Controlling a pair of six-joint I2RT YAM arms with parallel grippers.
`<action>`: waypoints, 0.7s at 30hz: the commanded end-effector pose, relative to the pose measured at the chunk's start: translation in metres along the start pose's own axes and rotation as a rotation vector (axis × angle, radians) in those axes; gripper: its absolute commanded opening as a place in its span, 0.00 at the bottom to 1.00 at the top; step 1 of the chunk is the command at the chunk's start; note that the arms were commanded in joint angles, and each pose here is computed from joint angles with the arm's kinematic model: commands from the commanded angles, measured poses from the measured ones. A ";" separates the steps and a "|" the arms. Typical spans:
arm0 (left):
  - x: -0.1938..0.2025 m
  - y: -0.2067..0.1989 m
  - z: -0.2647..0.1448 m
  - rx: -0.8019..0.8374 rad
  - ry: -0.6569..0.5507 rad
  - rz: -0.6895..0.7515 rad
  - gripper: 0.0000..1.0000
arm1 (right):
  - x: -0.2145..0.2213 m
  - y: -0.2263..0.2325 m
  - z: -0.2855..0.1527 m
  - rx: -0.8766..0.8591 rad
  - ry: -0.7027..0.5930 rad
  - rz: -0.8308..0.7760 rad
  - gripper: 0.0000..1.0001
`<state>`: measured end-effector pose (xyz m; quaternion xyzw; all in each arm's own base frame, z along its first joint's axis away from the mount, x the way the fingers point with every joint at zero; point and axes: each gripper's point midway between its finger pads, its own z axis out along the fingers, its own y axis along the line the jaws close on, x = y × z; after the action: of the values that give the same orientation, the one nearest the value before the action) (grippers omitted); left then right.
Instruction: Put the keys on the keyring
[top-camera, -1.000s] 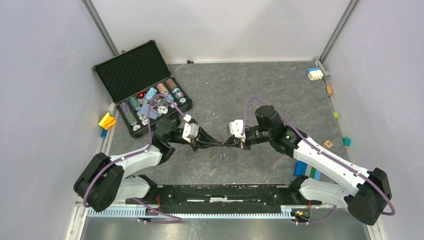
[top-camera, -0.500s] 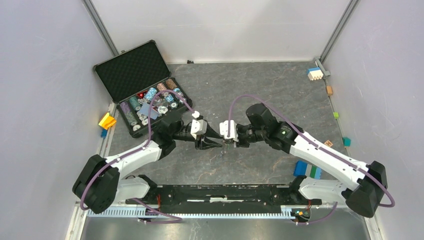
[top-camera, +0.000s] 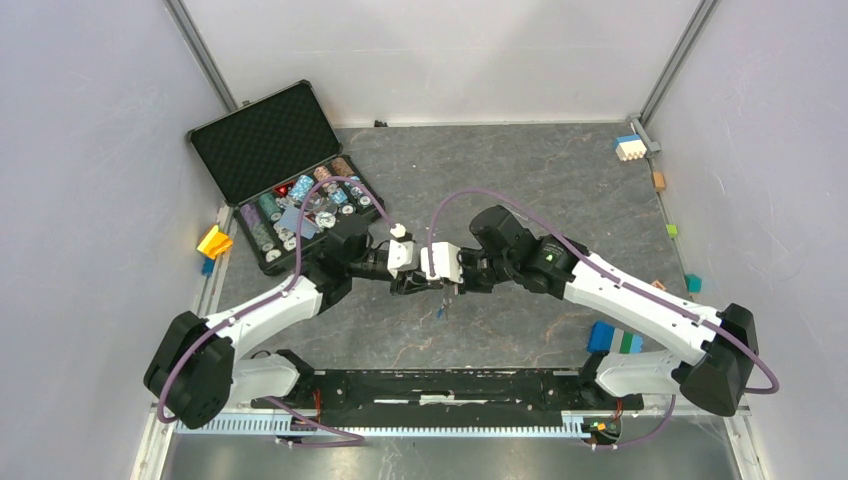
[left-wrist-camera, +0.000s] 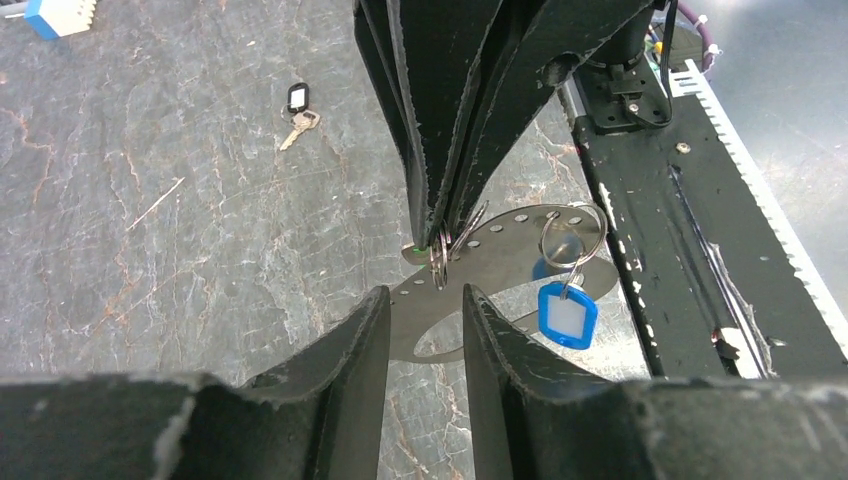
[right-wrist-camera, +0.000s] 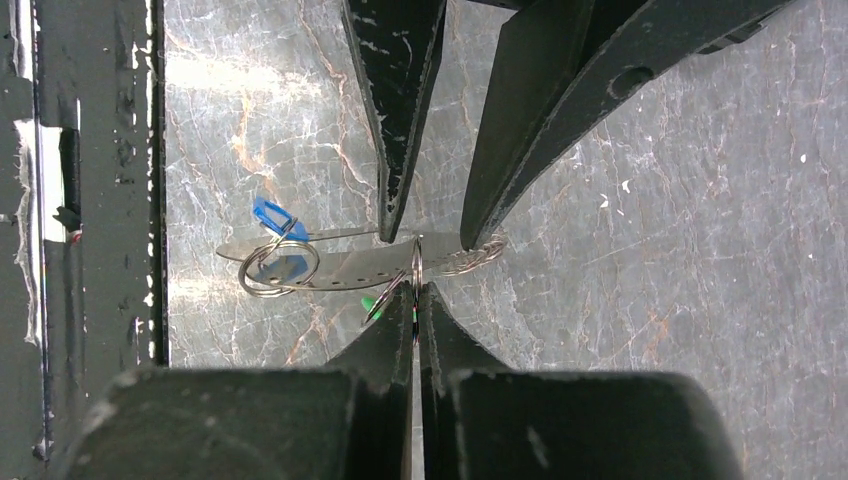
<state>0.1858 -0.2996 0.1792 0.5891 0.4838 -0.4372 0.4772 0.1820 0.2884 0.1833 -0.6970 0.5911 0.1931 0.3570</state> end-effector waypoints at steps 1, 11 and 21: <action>-0.016 0.012 0.003 -0.019 -0.007 0.092 0.38 | -0.015 -0.013 -0.006 0.042 -0.001 -0.015 0.00; -0.017 0.010 0.010 -0.008 -0.016 0.077 0.36 | -0.018 -0.013 -0.004 0.032 -0.005 -0.003 0.00; -0.013 0.002 0.008 -0.009 -0.081 0.163 0.34 | -0.017 -0.007 -0.004 0.030 -0.039 -0.015 0.00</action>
<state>0.1876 -0.3065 0.1806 0.5972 0.4585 -0.4268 0.5009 0.1840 0.2866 0.1830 -0.6962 0.6025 0.1812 0.3456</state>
